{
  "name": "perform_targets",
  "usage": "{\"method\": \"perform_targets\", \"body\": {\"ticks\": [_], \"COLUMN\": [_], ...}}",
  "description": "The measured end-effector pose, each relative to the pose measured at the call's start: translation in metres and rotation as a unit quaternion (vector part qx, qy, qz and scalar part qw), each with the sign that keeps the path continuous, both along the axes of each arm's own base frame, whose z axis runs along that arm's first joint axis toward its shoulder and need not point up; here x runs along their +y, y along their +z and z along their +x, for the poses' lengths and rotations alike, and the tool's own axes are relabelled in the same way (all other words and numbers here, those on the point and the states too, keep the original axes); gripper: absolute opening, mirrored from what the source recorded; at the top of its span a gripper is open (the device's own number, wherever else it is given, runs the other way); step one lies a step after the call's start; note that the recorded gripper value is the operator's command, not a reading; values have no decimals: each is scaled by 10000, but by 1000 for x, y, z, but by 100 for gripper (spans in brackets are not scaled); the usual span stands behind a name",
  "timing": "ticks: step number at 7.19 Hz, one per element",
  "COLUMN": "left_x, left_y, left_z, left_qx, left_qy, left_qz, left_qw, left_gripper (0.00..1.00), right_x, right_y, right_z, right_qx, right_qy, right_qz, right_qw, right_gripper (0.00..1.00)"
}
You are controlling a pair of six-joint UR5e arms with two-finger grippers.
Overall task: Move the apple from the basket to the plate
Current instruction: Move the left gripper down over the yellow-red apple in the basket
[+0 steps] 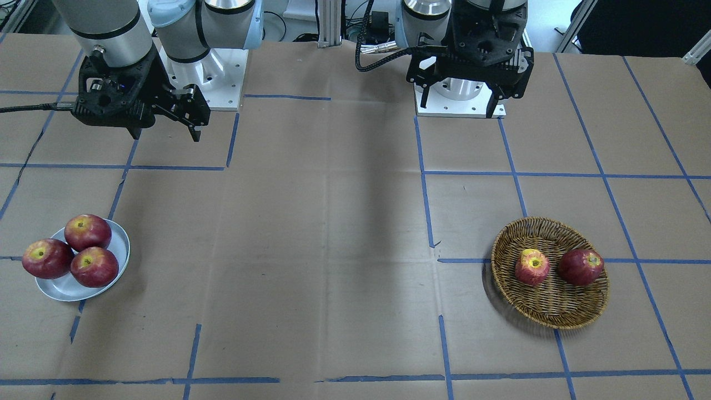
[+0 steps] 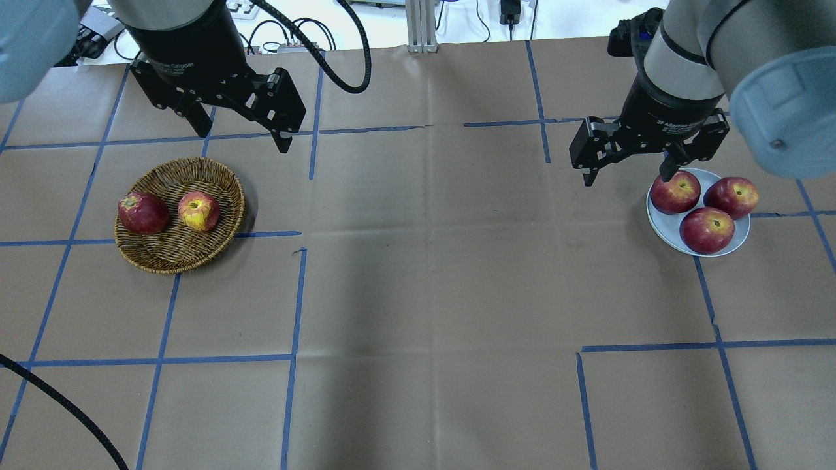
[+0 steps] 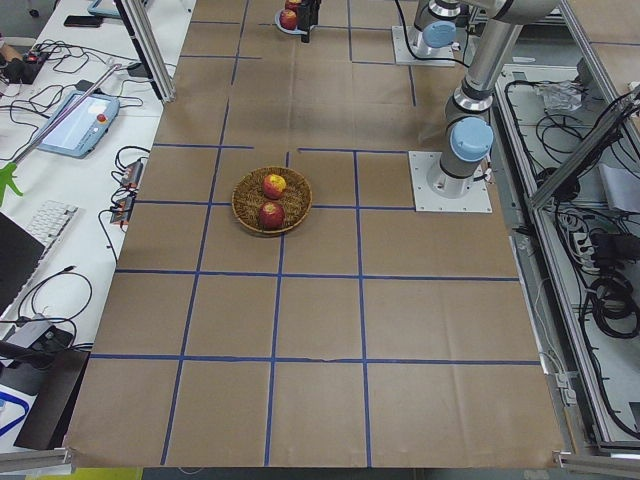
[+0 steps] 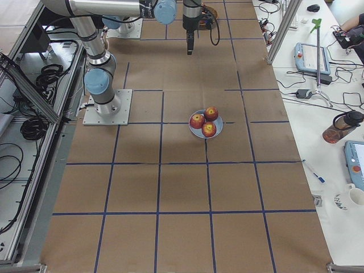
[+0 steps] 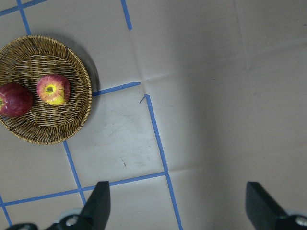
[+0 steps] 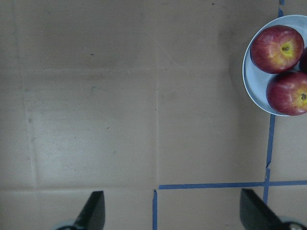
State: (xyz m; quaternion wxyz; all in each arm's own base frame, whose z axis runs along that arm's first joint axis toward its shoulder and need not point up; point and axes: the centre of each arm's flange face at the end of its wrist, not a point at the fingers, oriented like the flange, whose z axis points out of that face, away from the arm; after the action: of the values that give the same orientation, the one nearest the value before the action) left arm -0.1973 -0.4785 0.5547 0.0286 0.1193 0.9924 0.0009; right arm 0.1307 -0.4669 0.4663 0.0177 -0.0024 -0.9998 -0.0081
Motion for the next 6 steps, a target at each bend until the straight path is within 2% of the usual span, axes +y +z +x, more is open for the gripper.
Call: {"method": "perform_targets", "body": {"ticks": [4, 6], "left_x": [-13, -23], "left_y": [-10, -33], "left_z": [30, 52], "left_qx": [10, 27], "left_qy": [-413, -530], "left_qz": [139, 165], "left_qw": [9990, 9985], "left_gripper": [99, 98], "right_x": [0, 0], "right_y": [0, 0], "right_z": [0, 0], "right_qx": [-5, -7], "right_qy": [-6, -6], "right_qz": [0, -1], "right_qw": [10000, 10000], "right_gripper": [100, 100]}}
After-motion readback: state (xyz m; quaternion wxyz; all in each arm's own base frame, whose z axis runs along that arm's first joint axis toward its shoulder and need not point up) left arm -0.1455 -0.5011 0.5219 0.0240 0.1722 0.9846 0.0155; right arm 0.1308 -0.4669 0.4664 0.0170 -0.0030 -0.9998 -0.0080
